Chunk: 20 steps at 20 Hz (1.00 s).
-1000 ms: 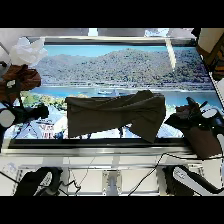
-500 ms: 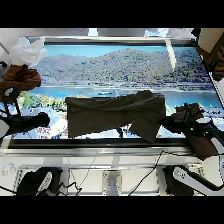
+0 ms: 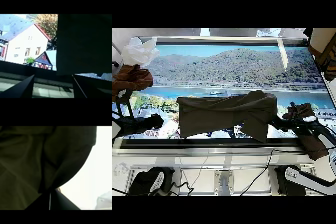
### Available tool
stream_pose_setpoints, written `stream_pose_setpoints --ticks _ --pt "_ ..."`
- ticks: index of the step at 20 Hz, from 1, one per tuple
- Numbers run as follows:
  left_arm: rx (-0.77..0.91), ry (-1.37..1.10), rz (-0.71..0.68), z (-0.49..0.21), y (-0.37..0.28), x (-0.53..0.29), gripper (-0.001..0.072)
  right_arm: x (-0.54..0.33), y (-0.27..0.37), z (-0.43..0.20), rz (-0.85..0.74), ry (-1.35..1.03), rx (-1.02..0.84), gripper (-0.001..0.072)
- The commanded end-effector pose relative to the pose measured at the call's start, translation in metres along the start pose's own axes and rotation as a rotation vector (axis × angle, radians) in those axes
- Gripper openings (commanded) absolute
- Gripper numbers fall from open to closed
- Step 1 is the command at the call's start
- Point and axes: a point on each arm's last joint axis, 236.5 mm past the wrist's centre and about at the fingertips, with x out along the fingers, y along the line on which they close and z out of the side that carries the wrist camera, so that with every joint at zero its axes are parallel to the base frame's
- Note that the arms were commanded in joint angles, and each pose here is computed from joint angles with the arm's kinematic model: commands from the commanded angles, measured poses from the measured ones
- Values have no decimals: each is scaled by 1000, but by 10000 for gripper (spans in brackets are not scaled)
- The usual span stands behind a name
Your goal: Fold the shirts.
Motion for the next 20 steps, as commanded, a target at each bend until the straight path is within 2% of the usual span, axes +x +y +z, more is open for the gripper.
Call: stream_pose_setpoints --ticks 1,5,6,7,8,11,13,20 --pt "1 20 12 -6 3 2 496 -10 20 3 50 12 -46 33" --pt "-46 173 35 -56 14 40 497 -28 28 6 23 -7 -96 32" --pt "-62 200 33 -69 15 52 522 -31 27 6 10 -12 -100 33" --pt "-77 201 12 -75 12 63 620 -34 27 5 3 -14 -100 33" --pt "-107 173 -25 -74 5 74 640 -35 28 5 3 -16 -103 33" --pt "-233 110 -172 -67 -26 93 640 -37 32 2 15 -9 -102 33" --pt "-293 137 -217 -74 -36 101 639 -37 33 2 17 -6 -99 33" --pt "-378 151 -181 -71 -28 134 630 -37 35 2 27 -9 -92 33"
